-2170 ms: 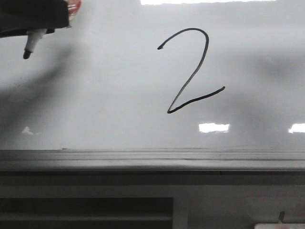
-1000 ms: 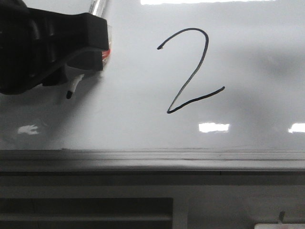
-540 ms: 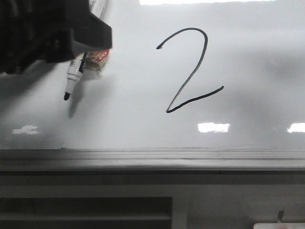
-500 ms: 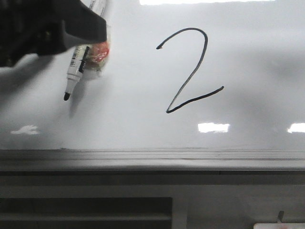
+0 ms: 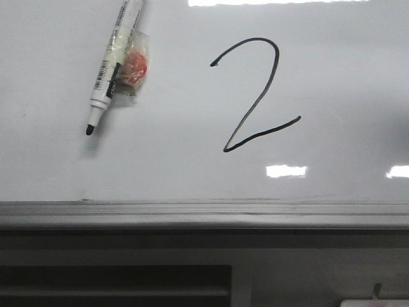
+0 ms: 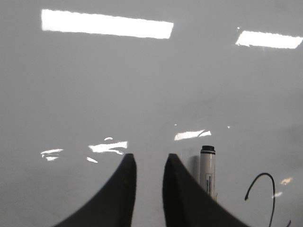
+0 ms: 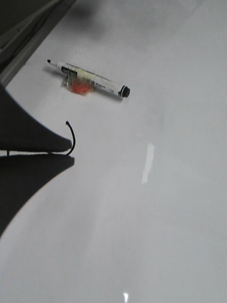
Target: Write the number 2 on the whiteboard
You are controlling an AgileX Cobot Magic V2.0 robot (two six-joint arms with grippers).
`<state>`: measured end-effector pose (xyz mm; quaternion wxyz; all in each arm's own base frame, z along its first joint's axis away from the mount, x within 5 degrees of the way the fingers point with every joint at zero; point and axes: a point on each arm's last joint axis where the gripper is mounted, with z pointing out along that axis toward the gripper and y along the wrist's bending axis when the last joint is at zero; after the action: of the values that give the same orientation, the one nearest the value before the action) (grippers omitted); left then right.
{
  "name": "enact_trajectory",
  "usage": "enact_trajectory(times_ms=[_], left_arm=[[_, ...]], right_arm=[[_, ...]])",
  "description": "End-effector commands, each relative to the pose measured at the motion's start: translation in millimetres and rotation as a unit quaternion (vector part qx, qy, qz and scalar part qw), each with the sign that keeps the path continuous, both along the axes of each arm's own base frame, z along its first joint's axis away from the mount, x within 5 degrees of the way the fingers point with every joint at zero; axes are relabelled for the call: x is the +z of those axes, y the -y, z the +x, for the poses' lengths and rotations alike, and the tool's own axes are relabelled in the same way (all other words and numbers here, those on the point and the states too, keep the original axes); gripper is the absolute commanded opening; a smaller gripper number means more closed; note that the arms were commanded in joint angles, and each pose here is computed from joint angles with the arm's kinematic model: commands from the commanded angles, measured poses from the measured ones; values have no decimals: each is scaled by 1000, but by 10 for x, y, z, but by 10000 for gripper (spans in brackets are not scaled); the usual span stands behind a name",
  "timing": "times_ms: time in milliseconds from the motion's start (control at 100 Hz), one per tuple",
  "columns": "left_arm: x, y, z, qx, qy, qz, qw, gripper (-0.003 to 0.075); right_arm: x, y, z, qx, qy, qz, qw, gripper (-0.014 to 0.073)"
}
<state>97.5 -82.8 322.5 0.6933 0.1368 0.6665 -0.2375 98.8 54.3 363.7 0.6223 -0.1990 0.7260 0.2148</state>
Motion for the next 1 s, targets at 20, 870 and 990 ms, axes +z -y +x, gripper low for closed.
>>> enact_trajectory(times_ms=[20,870,990], left_arm=[[108,-32,-111,-46,43,39,997,-20],[-278,-346,-530,-169,93,14,981,-20],[-278,-346,-530,-169,93,14,981,-20]], right_arm=[[-50,104,-182,-47,63,15,997,-66],[-962,160,-729,-39,105,43,993,-68],[-962,160,-729,-39,105,43,993,-68]])
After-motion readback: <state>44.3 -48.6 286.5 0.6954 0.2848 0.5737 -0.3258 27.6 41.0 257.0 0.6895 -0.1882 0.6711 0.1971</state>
